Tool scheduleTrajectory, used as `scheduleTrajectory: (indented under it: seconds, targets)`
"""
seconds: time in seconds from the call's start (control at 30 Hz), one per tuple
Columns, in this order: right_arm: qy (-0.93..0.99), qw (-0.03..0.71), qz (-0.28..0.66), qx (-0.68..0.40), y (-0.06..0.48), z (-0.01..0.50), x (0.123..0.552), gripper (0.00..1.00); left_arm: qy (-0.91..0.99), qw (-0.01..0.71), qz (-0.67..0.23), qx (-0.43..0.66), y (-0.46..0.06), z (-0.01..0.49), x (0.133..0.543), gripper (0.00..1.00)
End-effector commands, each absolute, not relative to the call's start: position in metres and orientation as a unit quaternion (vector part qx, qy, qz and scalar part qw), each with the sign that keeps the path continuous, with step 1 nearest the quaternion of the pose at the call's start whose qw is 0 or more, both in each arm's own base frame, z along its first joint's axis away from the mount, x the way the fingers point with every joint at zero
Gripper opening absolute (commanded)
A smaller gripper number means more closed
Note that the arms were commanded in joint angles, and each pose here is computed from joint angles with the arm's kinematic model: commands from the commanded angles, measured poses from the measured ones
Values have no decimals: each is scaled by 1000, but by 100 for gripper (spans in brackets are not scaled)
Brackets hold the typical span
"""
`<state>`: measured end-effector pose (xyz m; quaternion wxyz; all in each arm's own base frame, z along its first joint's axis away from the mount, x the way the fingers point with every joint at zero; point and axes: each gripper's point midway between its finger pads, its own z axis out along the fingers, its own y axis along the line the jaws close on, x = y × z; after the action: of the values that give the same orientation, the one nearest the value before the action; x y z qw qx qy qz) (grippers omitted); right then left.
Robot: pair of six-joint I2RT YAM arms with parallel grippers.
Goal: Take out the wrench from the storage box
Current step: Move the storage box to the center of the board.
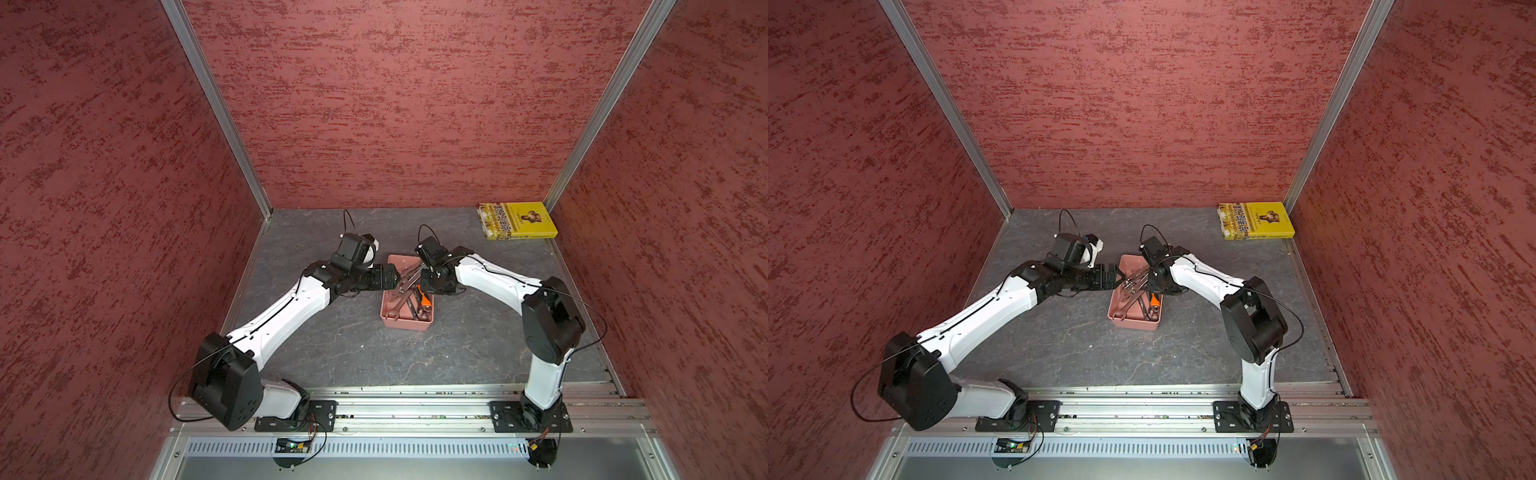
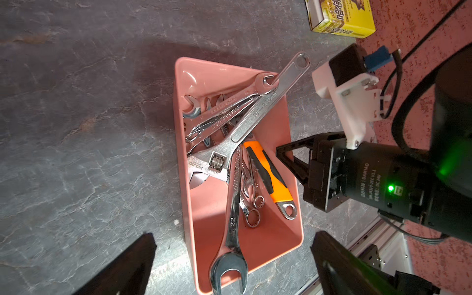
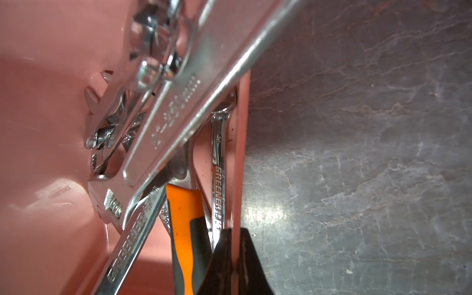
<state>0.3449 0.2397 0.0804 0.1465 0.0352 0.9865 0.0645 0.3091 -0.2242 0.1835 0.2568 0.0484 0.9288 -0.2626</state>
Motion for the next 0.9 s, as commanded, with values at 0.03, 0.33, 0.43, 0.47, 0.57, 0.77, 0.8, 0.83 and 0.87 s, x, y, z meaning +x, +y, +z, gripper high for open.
scheduleTrajectory:
  seconds: [0.03,0.33,0.43,0.47,0.57,0.77,0.8,0.83,0.87]
  targets:
    - [984,157,77,-28,251,93,337,0,924,288,-247,55,-222,183,313,100]
    - [979,183,81,-24,264,107,360,16,923,292,-242,70,-226,180,319,100]
    - [979,187,83,-25,265,113,362,23,923,293,-239,75,-227,180,322,100]
    - [978,187,84,-25,266,115,362,25,923,293,-238,76,-227,180,323,100]
    - [978,189,89,-20,265,124,361,25,923,294,-234,81,-228,181,325,100]
    - [975,201,98,-19,259,143,355,29,923,295,-231,93,-226,183,325,100]
    - [972,208,107,-22,259,147,355,31,922,294,-231,96,-225,183,325,100]
    - [969,216,117,-25,259,150,355,33,921,296,-233,99,-223,186,326,100]
    - [965,226,131,-28,260,154,357,35,921,296,-235,100,-221,186,326,100]
